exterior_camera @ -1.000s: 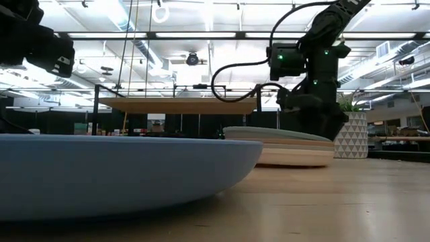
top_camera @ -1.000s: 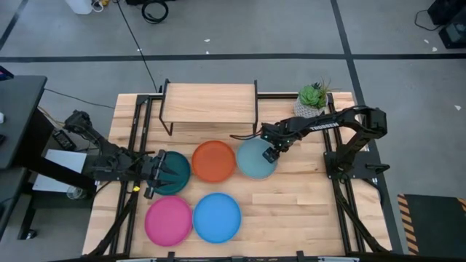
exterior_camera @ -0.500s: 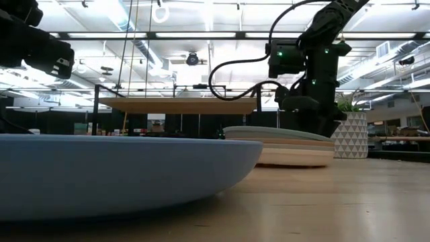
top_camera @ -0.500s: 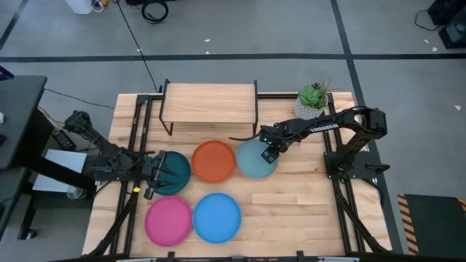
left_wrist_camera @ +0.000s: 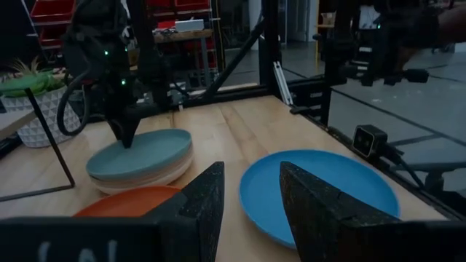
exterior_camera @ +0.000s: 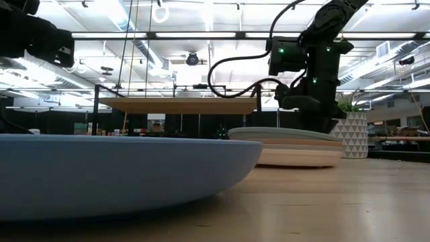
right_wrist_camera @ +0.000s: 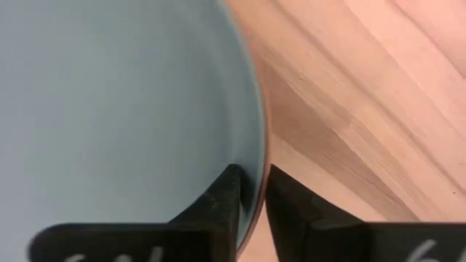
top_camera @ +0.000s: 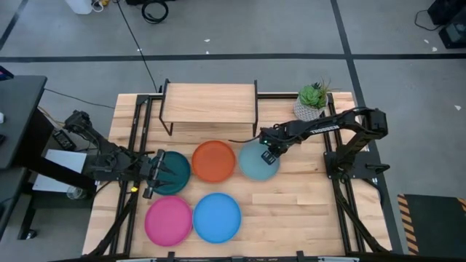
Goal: Place and stack plates onto a shelf
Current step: Put the light blue plate on the shelf
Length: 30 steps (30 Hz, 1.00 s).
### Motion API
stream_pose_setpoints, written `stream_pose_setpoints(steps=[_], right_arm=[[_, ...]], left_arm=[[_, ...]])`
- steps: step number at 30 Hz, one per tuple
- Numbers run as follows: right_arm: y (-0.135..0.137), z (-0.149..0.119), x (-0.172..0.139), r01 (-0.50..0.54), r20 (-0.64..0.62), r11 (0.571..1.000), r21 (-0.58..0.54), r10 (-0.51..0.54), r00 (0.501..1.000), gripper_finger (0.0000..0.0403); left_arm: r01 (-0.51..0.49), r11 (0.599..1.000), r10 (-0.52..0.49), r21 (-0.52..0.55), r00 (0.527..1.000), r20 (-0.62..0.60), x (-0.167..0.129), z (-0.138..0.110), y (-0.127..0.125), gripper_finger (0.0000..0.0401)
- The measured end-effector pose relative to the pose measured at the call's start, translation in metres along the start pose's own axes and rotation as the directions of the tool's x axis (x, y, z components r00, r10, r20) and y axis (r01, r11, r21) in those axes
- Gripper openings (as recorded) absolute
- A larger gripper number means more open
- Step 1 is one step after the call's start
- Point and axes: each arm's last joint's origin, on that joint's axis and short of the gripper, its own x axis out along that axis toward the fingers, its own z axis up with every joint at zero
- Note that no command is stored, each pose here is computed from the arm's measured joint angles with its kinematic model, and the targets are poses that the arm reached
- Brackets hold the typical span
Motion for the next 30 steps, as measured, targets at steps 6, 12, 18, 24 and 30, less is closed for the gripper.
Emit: stream_pose_setpoints(steps=[6, 12, 18, 24, 30], right_arm=[[-0.002, -0.004, -0.018, -0.053, -0.038, 0.998, -0.023, 0.052, 0.998, 0.0031], [-0.007, -0.008, -0.041, -0.097, 0.012, 0.995, -0.02, 0.097, 0.995, 0.0031], [-0.013, -0.01, -0.064, -0.196, 0.064, 0.98, -0.021, 0.197, 0.978, 0.003], [-0.019, -0.009, -0.073, -0.229, 0.093, 0.973, -0.012, 0.229, 0.969, 0.003], [-0.018, -0.007, -0.081, -0.274, 0.091, 0.961, -0.018, 0.275, 0.957, 0.003]], left_arm=[[0.0, 1.0, 0.0, 0.005, 1.0, -0.002, 0.0, 0.0, 0.0, 0.0142], [0.0, 1.0, 0.0, 0.003, 1.0, -0.001, 0.0, 0.0, 0.0, 0.0142], [-0.001, 1.0, 0.001, -0.009, 1.0, 0.008, 0.0, 0.001, 0.0, 0.0142], [-0.001, 1.0, 0.001, -0.015, 1.0, 0.019, 0.0, 0.003, 0.0, 0.0142], [-0.001, 1.0, 0.001, -0.021, 1.0, 0.021, 0.0, 0.003, 0.0, 0.0142]])
